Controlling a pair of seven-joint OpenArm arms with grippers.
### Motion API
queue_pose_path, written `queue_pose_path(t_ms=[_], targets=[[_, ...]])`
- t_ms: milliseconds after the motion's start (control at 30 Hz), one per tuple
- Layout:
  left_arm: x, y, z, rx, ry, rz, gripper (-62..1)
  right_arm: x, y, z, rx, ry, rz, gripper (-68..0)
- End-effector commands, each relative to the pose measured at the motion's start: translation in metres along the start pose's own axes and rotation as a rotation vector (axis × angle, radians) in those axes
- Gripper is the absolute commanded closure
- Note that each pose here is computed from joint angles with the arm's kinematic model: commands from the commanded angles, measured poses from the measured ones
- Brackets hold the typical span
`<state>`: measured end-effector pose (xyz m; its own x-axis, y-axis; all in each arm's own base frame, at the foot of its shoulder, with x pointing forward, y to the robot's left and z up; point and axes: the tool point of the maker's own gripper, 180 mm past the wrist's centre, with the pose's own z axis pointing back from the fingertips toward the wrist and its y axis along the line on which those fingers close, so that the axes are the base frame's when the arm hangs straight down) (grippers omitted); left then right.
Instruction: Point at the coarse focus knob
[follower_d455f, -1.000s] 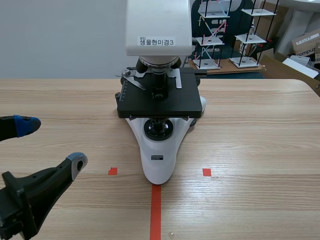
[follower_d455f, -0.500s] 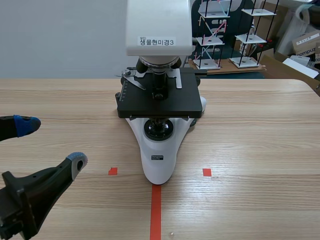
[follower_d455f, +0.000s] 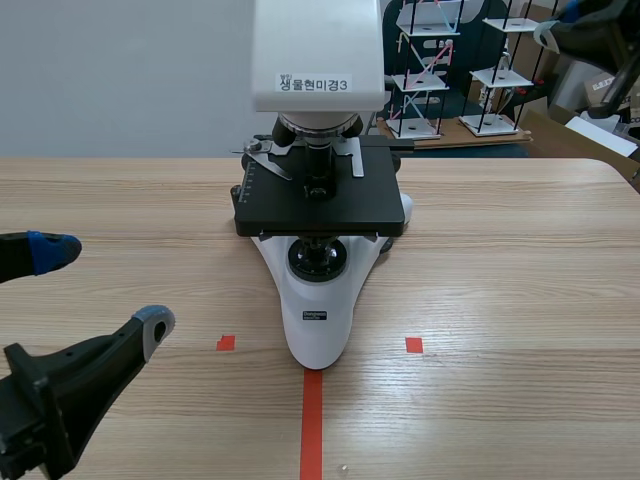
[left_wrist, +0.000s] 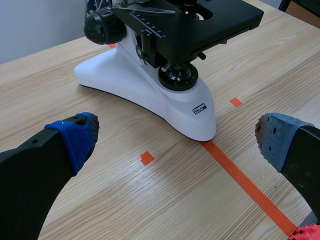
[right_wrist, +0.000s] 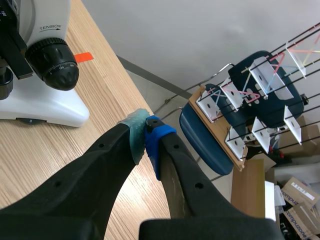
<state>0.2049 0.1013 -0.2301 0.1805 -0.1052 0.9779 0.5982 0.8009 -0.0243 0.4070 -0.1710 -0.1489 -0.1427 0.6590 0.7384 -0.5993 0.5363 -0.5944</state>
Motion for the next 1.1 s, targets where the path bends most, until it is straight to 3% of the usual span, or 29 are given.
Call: queue_pose_path(t_ms=[0,167,400,600,1067], targets=[[0.011,-0.004,-0.001,-0.009,-0.037,0.000,-62.3,0.018,-0.013,-0.003,-0.029,-0.048,0.021,-1.7],[0.011,-0.004,-0.001,-0.009,-0.037,0.000,-62.3,0.027,-0.010,-0.024,-0.008,-0.062,0.030,-1.7],[0.011,-0.004,-0.001,-0.009,-0.036,0.000,-62.3,0.045,0.011,-0.051,0.062,-0.091,0.048,-1.7],[0.011,-0.004,-0.001,-0.009,-0.037,0.000,-62.3,0.041,0.025,-0.072,0.111,-0.036,0.059,-1.7],[0.011,-0.004,-0.001,-0.009,-0.037,0.000,-62.3,0.043,0.035,-0.094,0.162,0.004,0.094,-1.7]])
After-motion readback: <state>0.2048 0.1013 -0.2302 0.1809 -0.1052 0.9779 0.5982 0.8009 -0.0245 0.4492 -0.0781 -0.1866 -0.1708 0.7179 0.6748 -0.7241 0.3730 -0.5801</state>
